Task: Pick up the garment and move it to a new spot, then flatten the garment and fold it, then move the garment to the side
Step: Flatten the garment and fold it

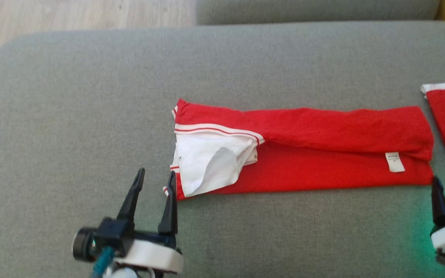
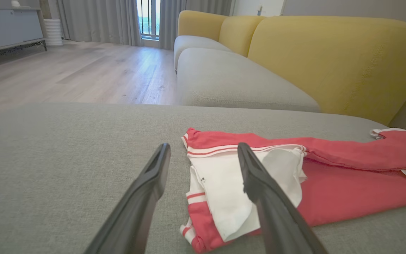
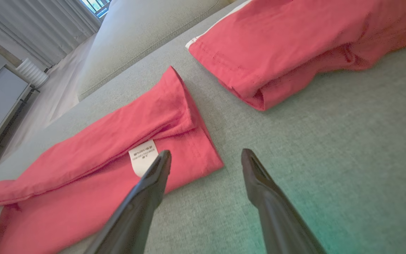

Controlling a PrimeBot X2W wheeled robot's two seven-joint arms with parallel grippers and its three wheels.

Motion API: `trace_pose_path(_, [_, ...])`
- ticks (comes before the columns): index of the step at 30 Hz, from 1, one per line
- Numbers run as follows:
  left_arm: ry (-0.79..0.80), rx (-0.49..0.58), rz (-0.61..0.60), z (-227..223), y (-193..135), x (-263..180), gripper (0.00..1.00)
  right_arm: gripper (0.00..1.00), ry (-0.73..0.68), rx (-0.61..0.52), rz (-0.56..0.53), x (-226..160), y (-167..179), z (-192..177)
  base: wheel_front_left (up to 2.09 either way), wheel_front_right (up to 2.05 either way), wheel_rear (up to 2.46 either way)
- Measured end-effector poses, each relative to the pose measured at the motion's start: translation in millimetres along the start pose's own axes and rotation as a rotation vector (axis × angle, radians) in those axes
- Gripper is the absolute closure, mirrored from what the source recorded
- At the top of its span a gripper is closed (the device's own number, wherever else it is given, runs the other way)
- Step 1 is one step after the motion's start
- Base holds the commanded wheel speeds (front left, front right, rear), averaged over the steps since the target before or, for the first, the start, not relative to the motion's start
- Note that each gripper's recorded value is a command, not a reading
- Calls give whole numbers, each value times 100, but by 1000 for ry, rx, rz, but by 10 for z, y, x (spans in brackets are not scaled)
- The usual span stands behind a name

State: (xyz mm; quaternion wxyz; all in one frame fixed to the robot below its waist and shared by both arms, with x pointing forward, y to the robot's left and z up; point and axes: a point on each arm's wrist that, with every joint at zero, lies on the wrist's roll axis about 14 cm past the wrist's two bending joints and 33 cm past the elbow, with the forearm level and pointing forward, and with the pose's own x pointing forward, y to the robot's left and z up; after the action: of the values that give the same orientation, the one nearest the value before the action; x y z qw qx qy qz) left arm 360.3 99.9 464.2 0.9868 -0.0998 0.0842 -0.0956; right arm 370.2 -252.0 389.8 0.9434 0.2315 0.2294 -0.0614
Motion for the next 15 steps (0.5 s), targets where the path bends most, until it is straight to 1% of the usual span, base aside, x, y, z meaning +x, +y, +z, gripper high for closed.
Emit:
trace_pose_path(4, [-54,44,57,44,-9,-169,0,0,-6,30,-19,-90,-23,-60,0,0,0])
trace_pose_path(9, [-75,53,120,8,28,-383,0,0,1,23,-43,-63,-37,-96,0,0,0])
trace_pose_path(12, [-122,70,168,105,104,-486,0,0,-12,16,-45,101,27,10,0,0,0])
trace_pose_path(15, [-151,91,176,173,112,-517,0,0,-22,27,-37,281,137,116,0,0,0])
